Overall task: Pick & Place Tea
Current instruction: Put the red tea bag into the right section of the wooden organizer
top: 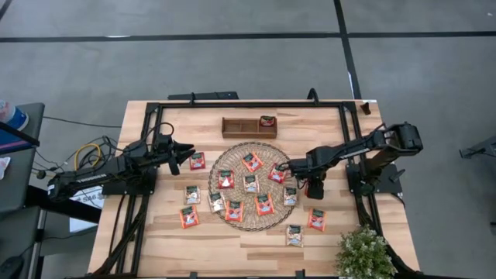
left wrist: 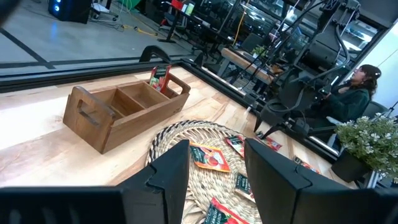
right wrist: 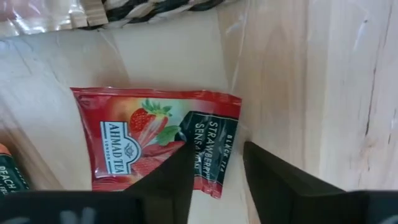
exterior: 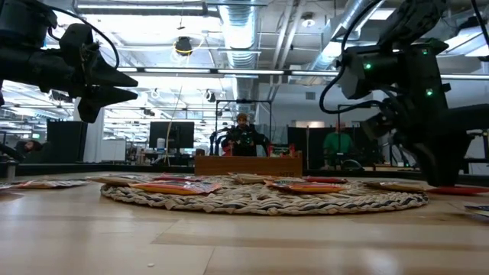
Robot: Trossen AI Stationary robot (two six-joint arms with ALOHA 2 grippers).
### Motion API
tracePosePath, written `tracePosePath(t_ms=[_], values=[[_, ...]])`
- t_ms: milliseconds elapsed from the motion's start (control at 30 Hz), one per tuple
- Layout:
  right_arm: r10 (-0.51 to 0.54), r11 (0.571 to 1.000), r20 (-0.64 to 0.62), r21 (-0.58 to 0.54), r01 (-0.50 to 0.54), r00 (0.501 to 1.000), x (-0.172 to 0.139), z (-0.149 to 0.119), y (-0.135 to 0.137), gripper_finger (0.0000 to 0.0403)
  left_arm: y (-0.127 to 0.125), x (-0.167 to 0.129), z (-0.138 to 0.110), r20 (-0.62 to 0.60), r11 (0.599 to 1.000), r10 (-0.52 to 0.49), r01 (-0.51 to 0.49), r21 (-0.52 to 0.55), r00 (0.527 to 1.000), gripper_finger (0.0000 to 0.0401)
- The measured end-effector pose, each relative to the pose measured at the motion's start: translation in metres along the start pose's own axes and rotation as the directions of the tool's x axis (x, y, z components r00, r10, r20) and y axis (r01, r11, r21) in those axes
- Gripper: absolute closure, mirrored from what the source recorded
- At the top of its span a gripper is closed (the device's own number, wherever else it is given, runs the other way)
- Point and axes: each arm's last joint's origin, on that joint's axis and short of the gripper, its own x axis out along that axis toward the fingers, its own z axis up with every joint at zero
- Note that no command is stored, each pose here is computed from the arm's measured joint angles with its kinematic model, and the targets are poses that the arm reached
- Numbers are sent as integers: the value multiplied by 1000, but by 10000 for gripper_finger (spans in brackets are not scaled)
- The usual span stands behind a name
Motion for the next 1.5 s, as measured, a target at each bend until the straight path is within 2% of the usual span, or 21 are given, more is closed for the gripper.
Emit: tracePosePath(t_ms=[333,733,967,1233,1367,1500], values=[[34,999,-4,17,-34,999,0,0,-2,395,0,0,0,0,1000,0,0,0,1000,255],[3,990,-54,139,5,999,-2,-3,-3,401,0,0,1,7,1000,-4,4,-3,1000,255],[-150,982,-75,108,157,986,-19,0,2,403,-1,0,2,21,1000,-11,11,-4,1000,255],[-319,947,-36,26,320,947,-62,8,20,403,-1,0,2,21,1000,-11,11,-4,1000,255],[-424,906,-6,-5,424,906,-86,10,27,403,-1,0,2,21,1000,-11,11,-4,1000,255],[-556,831,52,6,557,829,-110,11,30,403,-1,0,2,21,1000,-11,12,-4,1000,255]])
